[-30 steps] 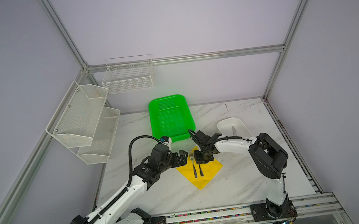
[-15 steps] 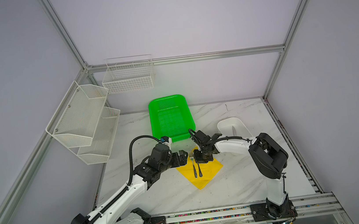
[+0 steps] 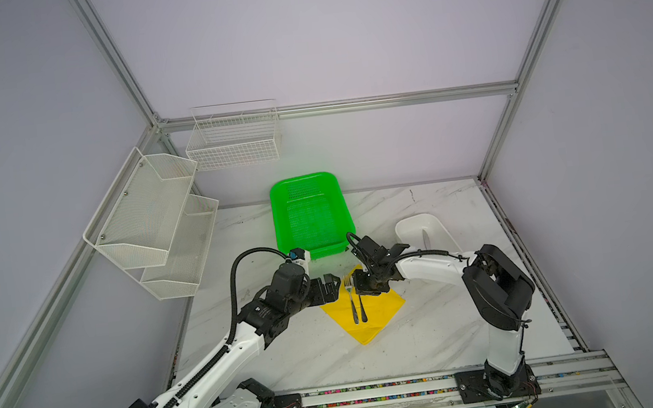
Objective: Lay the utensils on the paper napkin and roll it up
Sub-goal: 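Lower the spoon beside the fork and open the right gripper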
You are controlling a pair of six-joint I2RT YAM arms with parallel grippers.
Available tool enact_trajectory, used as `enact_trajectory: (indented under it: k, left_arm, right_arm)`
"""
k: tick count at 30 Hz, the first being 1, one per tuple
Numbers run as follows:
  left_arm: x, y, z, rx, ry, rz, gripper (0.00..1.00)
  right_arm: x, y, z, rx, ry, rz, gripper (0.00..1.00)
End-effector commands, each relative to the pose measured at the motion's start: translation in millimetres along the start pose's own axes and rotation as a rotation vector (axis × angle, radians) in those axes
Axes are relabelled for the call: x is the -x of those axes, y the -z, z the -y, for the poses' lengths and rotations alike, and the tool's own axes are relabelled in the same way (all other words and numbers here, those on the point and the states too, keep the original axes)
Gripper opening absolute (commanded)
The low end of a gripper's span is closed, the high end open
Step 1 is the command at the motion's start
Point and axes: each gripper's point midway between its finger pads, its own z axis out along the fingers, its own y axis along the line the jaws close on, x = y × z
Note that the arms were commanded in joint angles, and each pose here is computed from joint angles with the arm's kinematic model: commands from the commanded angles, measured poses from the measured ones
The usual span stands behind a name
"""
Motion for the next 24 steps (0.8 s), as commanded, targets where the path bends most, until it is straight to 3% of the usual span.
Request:
enact_trajectory:
  k: [1,14,21,24]
  left_arm:
    - [-11,0,-4,-0.026,-0.024,0.000,1.00]
    - [29,20,-13,0.042,-0.023,0.214,1.00]
    - [42,21,-6,0.034,-0.059,0.246,1.00]
    - [44,17,8,-0.035,-0.087,0.248,1.00]
  right_arm:
    - [3,15,2,-0.023,-0.005,0.042,0.25]
    - [39,87,12,-0.122,-0.028,0.290,0.42]
    - [71,131,37,-0.171,-0.049,0.451,0.97]
    - [87,145,48,-0.186,-0.081,0.509,0.97]
